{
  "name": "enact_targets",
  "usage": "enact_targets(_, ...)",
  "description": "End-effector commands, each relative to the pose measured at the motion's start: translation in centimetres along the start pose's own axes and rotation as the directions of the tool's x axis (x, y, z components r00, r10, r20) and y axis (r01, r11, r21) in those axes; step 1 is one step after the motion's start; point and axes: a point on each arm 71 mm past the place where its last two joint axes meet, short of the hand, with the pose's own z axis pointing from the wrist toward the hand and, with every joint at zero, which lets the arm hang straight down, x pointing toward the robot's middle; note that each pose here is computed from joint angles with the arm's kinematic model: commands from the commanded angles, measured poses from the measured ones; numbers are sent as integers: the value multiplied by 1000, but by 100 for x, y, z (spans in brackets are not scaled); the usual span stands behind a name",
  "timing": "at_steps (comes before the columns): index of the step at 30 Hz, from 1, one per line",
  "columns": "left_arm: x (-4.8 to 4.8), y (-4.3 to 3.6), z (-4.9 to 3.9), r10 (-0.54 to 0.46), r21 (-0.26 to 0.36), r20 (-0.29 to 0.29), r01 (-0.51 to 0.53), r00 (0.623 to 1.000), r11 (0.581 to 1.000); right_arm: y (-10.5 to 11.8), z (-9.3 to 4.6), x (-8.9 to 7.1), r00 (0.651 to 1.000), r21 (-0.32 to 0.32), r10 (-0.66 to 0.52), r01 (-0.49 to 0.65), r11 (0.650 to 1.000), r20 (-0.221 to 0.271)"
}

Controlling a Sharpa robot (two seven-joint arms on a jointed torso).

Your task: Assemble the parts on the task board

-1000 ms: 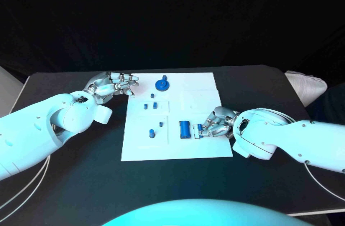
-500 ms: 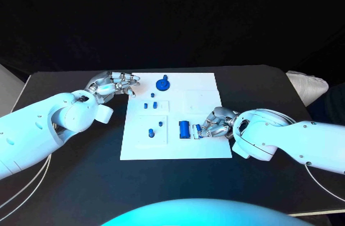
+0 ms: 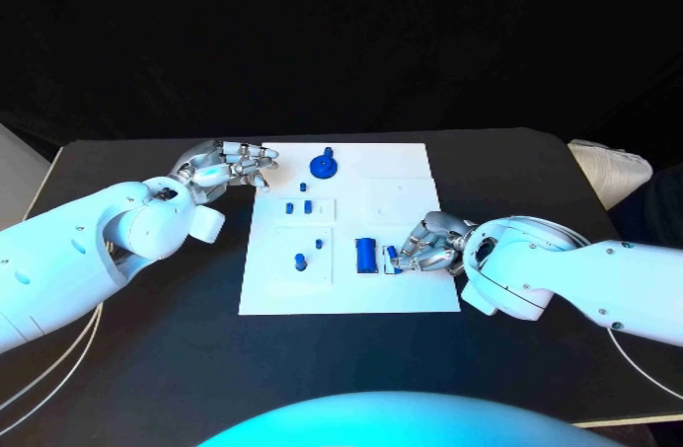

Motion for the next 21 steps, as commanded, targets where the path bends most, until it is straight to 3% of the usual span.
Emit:
enact_targets(1,22,-7,0,0,3,-22,0,1000,1000,5,-6,14,1000,-8,-8,8,1000,-24)
enact_targets(8,22,-7,-1,0,2,-22,0,1000,1000,8,-2,16,999,-6,-8,8,1000,-32)
enact_targets(21,32,0,13,0,2,-25,0,1000,1000,30,2,-14,999,-14,30,-30,999,19)
